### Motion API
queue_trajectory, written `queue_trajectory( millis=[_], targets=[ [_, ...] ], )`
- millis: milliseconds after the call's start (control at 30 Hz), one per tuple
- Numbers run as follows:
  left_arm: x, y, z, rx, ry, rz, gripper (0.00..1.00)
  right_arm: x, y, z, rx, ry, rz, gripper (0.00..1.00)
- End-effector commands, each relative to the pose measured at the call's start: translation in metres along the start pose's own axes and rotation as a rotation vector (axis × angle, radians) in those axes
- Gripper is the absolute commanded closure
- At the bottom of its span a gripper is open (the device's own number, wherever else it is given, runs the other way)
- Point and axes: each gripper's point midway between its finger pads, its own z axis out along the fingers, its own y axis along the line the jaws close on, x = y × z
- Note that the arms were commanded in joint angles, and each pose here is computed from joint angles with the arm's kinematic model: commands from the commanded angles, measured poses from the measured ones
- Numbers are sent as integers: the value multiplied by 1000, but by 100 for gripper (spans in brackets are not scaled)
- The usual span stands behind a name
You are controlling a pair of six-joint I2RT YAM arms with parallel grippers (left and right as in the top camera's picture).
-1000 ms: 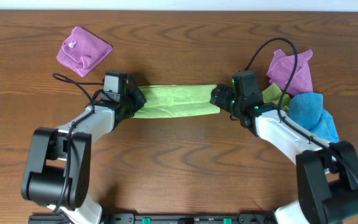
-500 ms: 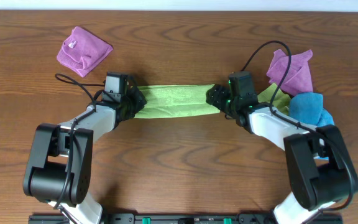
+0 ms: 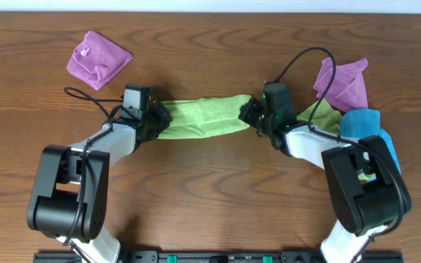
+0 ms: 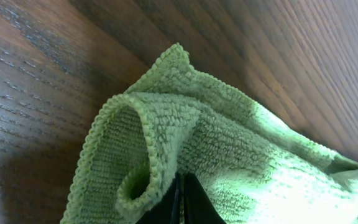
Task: Fold the cloth
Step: 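Lift the right end of the green strip and carry it toward the left gripper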
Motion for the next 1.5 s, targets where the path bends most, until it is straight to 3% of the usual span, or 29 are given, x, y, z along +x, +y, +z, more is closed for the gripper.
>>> queue_trajectory(
  millis=[0,367,733,1133,1467],
  targets=[
    [-2,-2,3,2,4,-8,94,-6,21,-7,-57,-11,-43,99],
    [0,-19,-3,70,36,0,94,-25,65,-55,-134,-82,-75,99],
    [-18,-49,-13,139,5,5,94,7,100,-50,-156,-64,-149,98],
    [-15,-48,-15,138,23,3,94,13,154,-58,-190,-108,-297,98],
    [-52,-45,-64,133,-107,55,94,37,157,-42,-179,-62,-376,98]
  ],
)
